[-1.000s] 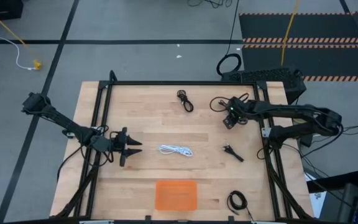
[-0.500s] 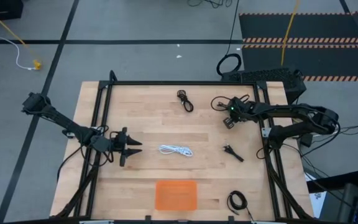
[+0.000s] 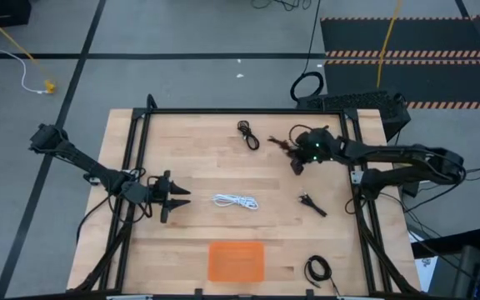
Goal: Pick and place USB-C Cables
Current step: Put the top right black charger cable into the orange bin
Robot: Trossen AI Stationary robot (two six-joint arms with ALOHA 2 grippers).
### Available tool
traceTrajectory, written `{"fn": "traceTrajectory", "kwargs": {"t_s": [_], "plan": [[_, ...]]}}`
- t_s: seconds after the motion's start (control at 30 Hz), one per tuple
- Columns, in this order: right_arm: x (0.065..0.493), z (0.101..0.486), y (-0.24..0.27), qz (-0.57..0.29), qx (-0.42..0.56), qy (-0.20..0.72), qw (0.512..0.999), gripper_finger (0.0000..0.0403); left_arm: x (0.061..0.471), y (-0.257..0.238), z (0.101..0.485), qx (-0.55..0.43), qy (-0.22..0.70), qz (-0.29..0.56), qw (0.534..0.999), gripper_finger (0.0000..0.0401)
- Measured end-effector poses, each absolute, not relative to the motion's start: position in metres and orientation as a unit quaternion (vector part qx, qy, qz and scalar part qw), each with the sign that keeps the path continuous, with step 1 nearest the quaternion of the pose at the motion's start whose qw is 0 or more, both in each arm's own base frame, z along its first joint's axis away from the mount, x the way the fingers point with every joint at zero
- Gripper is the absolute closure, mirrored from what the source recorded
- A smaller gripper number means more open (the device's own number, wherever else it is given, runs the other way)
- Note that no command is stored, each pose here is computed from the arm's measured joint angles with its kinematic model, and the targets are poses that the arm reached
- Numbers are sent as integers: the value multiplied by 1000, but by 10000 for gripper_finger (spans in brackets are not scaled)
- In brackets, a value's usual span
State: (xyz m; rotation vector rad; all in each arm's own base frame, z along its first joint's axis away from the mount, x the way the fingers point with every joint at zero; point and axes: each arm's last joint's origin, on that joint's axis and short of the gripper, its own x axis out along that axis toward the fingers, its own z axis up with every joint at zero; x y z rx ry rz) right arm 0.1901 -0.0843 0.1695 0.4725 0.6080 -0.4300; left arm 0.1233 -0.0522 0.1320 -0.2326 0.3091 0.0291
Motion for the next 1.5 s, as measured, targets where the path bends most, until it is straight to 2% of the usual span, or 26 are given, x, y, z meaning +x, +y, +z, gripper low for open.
{"fn": "traceTrajectory", "kwargs": {"t_s": [0.17,0.3,0.73,1.13,1.5], "plan": [[212,196,-51,-75,243,183,950,389,123,-52,132,-116,153,15,981,244],[224,211,-16,8,237,115,965,390,123,-52,132,-116,153,14,981,244],[243,208,77,98,213,-9,972,391,123,-52,132,-116,153,14,981,244],[266,204,132,173,206,-7,963,391,123,-52,132,-116,152,14,981,244],[288,193,170,181,204,23,962,390,123,-52,132,-116,153,14,981,244]]}}
